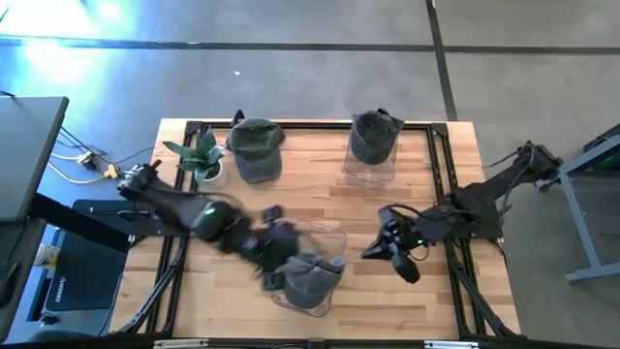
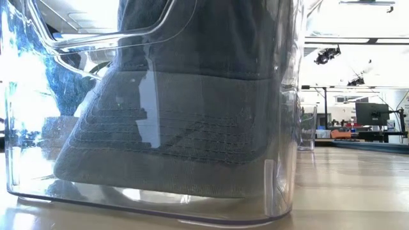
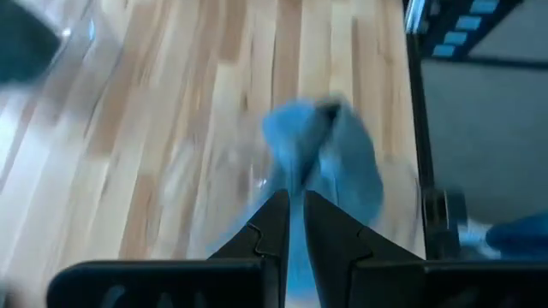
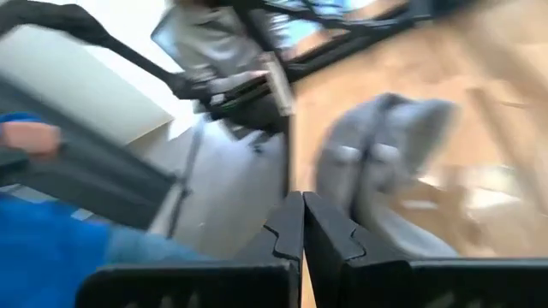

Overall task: Pick & Place hat
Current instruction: Adjust the bottom transparent bin

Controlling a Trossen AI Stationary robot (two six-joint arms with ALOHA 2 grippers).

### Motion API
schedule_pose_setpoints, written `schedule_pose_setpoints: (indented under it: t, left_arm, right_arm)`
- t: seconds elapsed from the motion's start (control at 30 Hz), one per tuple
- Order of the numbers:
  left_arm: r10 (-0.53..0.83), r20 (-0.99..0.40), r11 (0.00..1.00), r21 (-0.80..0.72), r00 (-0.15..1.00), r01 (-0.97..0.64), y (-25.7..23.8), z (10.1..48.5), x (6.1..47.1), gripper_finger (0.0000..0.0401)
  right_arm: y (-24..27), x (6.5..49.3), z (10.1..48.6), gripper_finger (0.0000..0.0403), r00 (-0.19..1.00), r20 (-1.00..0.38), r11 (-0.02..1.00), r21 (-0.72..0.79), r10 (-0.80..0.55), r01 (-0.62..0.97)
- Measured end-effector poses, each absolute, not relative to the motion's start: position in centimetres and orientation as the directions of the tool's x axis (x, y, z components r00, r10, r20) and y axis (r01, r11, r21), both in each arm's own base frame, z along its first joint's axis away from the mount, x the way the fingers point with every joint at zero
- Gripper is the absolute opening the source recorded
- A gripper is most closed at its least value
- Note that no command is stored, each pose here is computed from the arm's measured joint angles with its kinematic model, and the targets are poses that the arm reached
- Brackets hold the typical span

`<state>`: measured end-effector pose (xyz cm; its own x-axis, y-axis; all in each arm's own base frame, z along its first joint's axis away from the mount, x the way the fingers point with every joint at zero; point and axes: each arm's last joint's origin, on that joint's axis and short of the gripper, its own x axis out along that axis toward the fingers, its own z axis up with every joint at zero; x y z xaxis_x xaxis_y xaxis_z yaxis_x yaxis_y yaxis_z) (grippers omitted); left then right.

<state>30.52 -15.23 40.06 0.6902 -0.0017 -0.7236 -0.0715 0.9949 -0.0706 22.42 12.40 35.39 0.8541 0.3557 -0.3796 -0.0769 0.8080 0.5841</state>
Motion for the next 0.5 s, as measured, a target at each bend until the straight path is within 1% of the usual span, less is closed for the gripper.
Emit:
schedule_pose_setpoints:
  t: [0.1, 0.17, 0.2, 0.27, 0.33, 0.4, 0.5]
  left_arm:
    - [0.046, -0.757, 0.986, -0.069, 0.652, -0.15, -16.5, 39.9, 27.9, 0.0034]
    - [0.1, -0.792, 0.975, -0.043, 0.602, -0.219, -17.4, 39.0, 25.9, 0.0034]
    - [0.122, -0.8, 0.966, -0.041, 0.587, -0.256, -17.9, 38.6, 25.0, 0.0034]
    - [0.126, -0.803, 0.942, -0.087, 0.583, -0.324, -18.6, 37.8, 23.7, 0.0034]
    - [0.125, -0.82, 0.916, -0.121, 0.559, -0.382, -19.4, 36.4, 22.4, 0.0034]
    - [0.124, -0.834, 0.887, -0.15, 0.538, -0.436, -20.2, 34.6, 21.1, 0.0034]
    - [0.13, -0.847, 0.823, -0.198, 0.516, -0.532, -20.8, 31.7, 20.4, 0.0034]
  right_arm:
    - [12.3, 20.5, 35.4, 0.0004, 0.863, -0.435, 0.82, 0.571, 0.255, 0.045]
    - [12.4, 19.6, 35.1, 0.0004, 0.851, -0.483, 0.815, 0.567, 0.207, 0.123]
    - [12.6, 19.2, 34.7, 0.0003, 0.837, -0.512, 0.812, 0.562, 0.192, 0.157]
    - [13.1, 19.0, 33.5, 0.0002, 0.806, -0.559, 0.801, 0.565, 0.194, 0.198]
    - [13.9, 19.1, 31.4, 0.0001, 0.776, -0.591, 0.786, 0.579, 0.22, 0.218]
    - [14.6, 19.4, 28.6, 0.0001, 0.748, -0.618, 0.763, 0.597, 0.241, 0.248]
    - [14.5, 20.1, 24.3, 0.0001, 0.723, -0.653, 0.72, 0.611, 0.224, 0.329]
